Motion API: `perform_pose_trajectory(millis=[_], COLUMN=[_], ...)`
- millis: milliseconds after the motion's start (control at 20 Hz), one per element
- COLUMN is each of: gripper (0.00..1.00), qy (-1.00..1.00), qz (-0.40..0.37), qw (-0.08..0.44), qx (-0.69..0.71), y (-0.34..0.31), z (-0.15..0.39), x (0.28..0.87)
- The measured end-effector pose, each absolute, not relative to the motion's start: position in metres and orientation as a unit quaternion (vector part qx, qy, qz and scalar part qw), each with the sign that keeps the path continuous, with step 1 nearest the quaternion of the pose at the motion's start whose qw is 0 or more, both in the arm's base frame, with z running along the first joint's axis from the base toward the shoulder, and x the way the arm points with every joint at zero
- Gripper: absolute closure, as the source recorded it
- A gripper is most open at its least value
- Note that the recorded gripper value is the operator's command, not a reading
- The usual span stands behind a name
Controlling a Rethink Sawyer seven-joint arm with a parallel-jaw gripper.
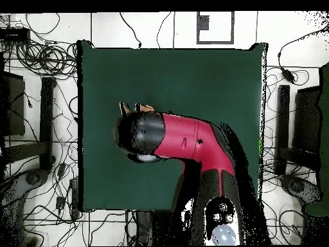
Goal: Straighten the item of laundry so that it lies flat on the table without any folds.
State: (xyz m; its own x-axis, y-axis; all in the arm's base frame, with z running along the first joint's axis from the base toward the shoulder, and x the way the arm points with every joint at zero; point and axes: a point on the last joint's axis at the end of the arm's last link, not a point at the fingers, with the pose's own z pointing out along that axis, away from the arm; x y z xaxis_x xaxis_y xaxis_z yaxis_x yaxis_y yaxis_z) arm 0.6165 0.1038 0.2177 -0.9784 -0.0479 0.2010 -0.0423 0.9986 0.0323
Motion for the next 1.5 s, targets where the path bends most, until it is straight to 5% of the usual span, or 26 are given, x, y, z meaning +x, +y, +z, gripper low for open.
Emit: perform_pose_trajectory(millis=[1500], gripper=[1.00], qy=[-0.991], qz=[-0.041], qw=[0.125], qx=[0.014], y=[0.107], z=[0.316], x=[0.678])
